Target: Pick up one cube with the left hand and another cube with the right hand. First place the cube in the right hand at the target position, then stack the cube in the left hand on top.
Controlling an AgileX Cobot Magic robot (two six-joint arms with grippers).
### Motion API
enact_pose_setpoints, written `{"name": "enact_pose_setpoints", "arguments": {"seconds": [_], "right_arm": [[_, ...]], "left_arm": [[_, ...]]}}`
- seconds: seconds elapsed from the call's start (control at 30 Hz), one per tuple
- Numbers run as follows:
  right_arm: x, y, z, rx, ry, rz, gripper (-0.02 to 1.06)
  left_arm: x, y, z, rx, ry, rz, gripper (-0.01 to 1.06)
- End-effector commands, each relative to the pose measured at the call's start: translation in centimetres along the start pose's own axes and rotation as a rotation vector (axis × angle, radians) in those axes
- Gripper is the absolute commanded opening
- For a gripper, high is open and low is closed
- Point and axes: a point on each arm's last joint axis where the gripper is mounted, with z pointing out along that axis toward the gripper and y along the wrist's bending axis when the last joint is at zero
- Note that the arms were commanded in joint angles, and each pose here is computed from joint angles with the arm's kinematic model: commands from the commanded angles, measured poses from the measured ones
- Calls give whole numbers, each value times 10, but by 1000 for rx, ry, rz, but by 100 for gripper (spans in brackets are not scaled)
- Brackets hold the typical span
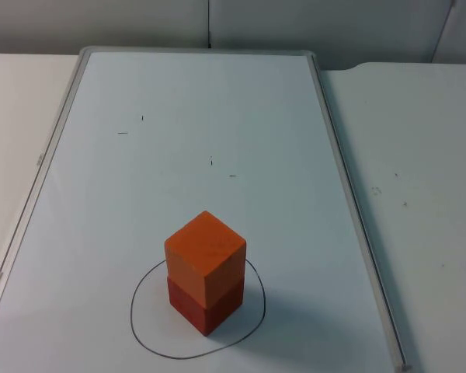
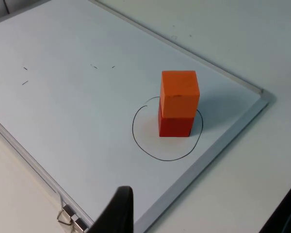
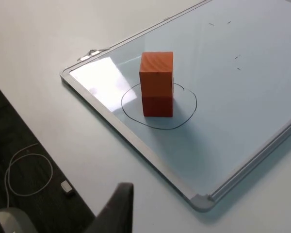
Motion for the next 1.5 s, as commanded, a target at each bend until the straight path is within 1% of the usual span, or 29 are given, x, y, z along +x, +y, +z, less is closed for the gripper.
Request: {"name": "enact_pose_setpoints", "arguments": {"seconds": [0.0, 0.23, 0.3, 0.33, 0.37, 0.4, 0.43, 0.47, 0.5, 0.6, 0.63, 0.67, 0.77, 0.8, 0.9, 0.93, 0.97, 1.03, 1.07, 1.2, 1.23, 1.37, 1.47], "right_arm": [[0, 1, 1, -6, -12, -4, 105], [0, 1, 1, -6, -12, -4, 105], [0, 1, 0, 18, -11, 10, 105], [0, 1, 0, 45, -10, 24, 105], [0, 1, 0, 45, -10, 24, 105], [0, 1, 0, 73, -9, 39, 105], [0, 2, 0, 134, -6, 71, 105], [0, 2, -1, 176, -4, 93, 105], [0, 2, -1, 176, -4, 93, 105], [1, 3, -1, 298, 1, 158, 105], [1, 3, -1, 298, 1, 158, 105], [1, 4, -1, 350, 3, 185, 105], [1, 4, -2, 451, 8, 239, 105], [1, 4, -2, 451, 8, 239, 105], [1, 5, -2, 541, 12, 287, 105], [1, 5, -2, 541, 12, 287, 105], [1, 6, -2, 564, 13, 298, 105], [1, 6, -2, 629, 16, 333, 105], [1, 6, -2, 629, 16, 333, 105], [1, 7, -2, 714, 20, 378, 105], [1, 7, -2, 714, 20, 378, 105], [1, 8, -2, 778, 23, 412, 105], [1, 8, -2, 799, 24, 423, 105]], "left_arm": [[1, -1, 0, 10, -1, -10, 105], [1, 0, 0, 5, -4, -8, 105], [1, 1, 1, -5, -5, -3, 105], [1, 1, 3, -5, -9, -3, 105], [1, 1, 3, -5, -9, -3, 105], [2, 1, 4, -5, -12, -3, 105], [2, 1, 4, -5, -13, -3, 105], [2, 1, 4, -5, -13, -3, 105], [2, 1, 4, -5, -13, -3, 105], [1, 1, 4, -9, -16, -2, 105], [1, 1, 4, -9, -16, -2, 105], [2, 2, 5, -16, -18, 2, 105], [2, 2, 5, -16, -18, 2, 105], [2, 2, 5, -16, -18, 2, 105], [1, 2, 5, -22, -19, 5, 105], [1, 2, 5, -22, -19, 5, 105], [1, 2, 5, -22, -19, 5, 105], [2, 2, 7, -22, -25, 5, 105], [2, 2, 7, -22, -25, 5, 105], [2, 2, 7, -22, -25, 5, 105], [2, 2, 7, -22, -25, 5, 105], [2, 2, 7, -22, -25, 5, 105], [2, 2, 7, -22, -25, 5, 105]]}}
